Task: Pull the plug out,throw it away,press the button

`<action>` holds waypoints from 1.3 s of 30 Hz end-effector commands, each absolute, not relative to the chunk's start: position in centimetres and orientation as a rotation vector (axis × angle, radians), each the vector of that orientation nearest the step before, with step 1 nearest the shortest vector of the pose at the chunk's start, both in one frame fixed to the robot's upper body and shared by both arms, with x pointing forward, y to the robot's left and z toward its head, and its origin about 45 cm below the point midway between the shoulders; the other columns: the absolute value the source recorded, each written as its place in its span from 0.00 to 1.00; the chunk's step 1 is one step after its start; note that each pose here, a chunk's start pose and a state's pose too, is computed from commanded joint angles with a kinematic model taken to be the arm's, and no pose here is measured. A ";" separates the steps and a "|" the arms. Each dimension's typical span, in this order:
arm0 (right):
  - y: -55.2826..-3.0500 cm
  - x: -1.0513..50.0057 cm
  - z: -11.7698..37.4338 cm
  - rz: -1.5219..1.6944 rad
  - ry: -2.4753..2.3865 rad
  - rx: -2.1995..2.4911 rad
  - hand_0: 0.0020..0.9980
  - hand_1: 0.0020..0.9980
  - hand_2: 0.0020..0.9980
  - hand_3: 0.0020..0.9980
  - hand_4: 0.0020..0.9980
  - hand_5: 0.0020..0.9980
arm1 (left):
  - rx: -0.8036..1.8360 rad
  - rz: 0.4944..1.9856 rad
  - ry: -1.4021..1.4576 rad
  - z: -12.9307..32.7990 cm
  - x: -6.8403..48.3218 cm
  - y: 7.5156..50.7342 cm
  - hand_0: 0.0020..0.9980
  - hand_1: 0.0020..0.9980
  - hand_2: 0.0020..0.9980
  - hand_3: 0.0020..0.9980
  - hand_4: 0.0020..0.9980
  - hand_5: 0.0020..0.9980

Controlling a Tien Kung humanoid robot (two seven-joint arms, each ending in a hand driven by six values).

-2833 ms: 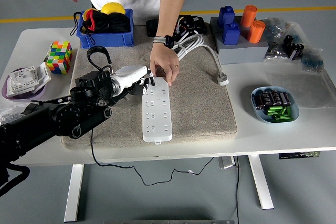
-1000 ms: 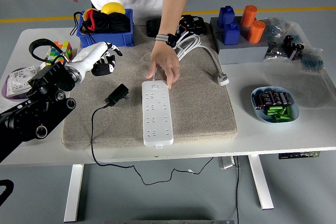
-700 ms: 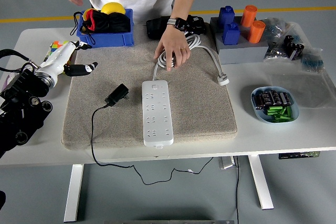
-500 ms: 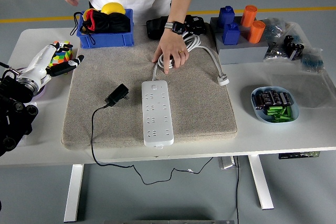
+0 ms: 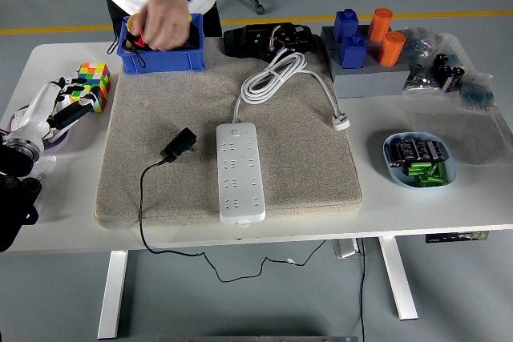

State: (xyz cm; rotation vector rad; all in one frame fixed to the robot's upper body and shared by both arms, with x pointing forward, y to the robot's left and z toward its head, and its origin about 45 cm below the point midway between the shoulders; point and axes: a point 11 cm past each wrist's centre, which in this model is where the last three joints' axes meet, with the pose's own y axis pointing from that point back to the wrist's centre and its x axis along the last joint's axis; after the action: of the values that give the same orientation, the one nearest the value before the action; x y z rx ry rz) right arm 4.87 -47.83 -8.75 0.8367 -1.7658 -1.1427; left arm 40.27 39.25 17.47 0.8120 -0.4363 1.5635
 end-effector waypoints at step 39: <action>-48.0 4.6 -8.7 -1.148 -1.771 0.828 0.75 0.67 0.66 0.62 0.67 0.51 | 0.791 1.571 -0.418 17.6 40.0 38.6 0.81 0.82 0.75 0.78 0.64 0.61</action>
State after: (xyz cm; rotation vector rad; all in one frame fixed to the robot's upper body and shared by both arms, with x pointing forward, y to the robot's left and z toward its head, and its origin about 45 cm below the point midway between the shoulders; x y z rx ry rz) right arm 4.62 -47.97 -8.72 0.8283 -1.7708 -1.1477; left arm 40.05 38.55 17.64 0.7905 -0.4185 1.5709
